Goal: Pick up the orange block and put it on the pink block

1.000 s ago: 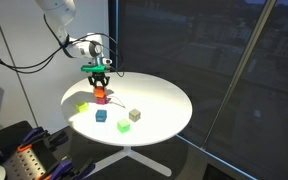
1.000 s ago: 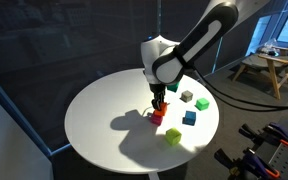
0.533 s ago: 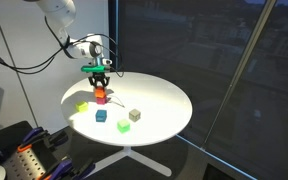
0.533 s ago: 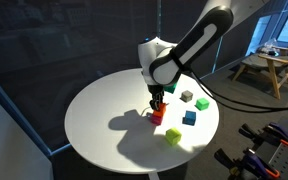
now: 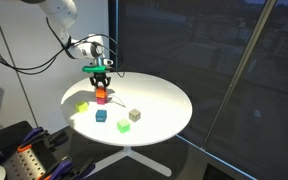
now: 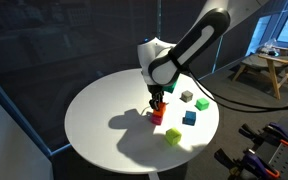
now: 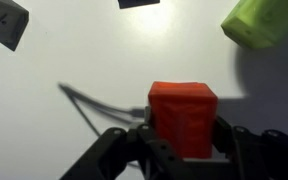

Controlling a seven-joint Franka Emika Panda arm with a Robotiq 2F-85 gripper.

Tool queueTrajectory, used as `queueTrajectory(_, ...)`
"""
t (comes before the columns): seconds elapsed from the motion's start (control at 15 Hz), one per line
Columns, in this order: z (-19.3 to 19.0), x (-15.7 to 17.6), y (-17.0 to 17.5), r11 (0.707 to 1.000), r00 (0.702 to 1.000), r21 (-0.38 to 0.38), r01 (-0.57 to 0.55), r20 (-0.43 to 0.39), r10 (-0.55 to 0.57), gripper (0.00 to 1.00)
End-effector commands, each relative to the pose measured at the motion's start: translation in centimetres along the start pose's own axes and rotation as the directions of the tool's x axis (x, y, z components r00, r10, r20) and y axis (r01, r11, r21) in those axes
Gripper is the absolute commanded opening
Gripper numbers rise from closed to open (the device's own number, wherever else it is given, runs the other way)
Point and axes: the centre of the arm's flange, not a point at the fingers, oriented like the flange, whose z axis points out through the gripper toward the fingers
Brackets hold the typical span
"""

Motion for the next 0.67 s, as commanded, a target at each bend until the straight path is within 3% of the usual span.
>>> queueTrajectory(0.0,-0.3,0.6,0.2,1.0,1.0,-0.023,-0.011,0.013,0.012,0.83)
queueTrajectory(0.13,-0.3,0.5,0.3,1.0,1.0,-0.021,-0.011,0.014,0.011,1.0)
queueTrajectory(0.6,-1.6,-0.6,0.5,1.0,0.999,-0.005,-0.024,0.026,0.024,1.0)
